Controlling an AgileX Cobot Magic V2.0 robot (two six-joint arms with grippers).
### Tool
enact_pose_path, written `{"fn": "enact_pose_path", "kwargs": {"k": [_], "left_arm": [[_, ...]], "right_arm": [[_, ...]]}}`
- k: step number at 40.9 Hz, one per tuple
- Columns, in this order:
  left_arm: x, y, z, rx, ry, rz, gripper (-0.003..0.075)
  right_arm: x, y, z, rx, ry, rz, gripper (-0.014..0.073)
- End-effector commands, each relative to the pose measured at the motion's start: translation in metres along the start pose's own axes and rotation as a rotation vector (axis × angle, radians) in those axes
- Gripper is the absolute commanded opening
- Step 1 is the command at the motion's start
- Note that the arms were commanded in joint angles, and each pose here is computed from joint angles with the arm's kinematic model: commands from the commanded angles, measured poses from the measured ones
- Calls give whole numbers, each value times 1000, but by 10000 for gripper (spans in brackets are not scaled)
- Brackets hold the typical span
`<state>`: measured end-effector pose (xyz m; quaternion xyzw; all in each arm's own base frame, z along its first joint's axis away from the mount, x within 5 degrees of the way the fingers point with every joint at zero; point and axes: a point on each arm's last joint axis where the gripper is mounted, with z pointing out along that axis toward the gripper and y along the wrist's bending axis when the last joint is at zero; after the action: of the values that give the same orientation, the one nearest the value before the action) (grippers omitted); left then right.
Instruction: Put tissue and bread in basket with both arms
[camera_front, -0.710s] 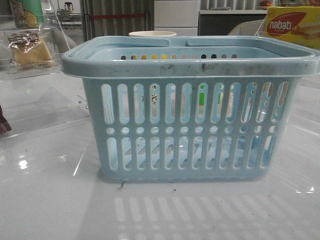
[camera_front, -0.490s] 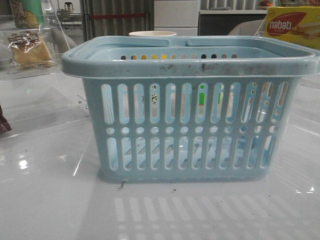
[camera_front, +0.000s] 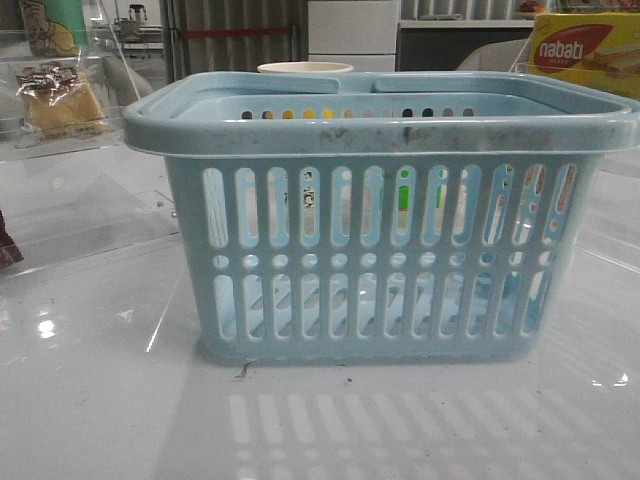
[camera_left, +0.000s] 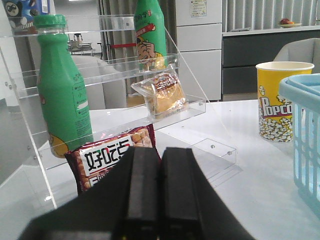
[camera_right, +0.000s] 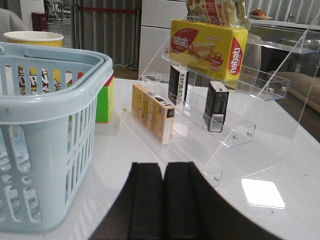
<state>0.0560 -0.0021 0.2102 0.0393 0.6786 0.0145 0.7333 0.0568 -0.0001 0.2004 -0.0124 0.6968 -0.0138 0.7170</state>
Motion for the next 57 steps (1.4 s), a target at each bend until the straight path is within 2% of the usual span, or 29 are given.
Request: {"fn": "enact_pose_path", "kwargs": {"k": [1, 11, 18, 27, 33, 38, 49, 57], "left_arm": [[-10, 0, -2, 3, -109, -5, 90], [-29, 2, -5, -3, -199, -74, 90], [-82, 6, -17, -7, -326, -89, 90], [-154, 11, -28, 0, -326, -88, 90], [-186, 13, -23, 9, -233, -87, 90], [-198, 14, -13, 21, -69, -85, 90], [-178, 11, 9, 38, 220, -82, 90], [-166, 10, 15, 43, 308, -82, 90]], "right_arm": [[-11, 0, -2, 8, -128, -5, 57], [-39, -1, -8, 12, -298, 5, 57], [-87, -3, -20, 14, -278, 5, 57], [-158, -6, -31, 16, -263, 6, 57], [-193, -8, -31, 15, -190, 6, 57], [-204, -8, -20, 12, -46, 7, 57], [-183, -8, 12, 4, 275, 8, 57], [-170, -7, 26, 0, 423, 8, 57]]}}
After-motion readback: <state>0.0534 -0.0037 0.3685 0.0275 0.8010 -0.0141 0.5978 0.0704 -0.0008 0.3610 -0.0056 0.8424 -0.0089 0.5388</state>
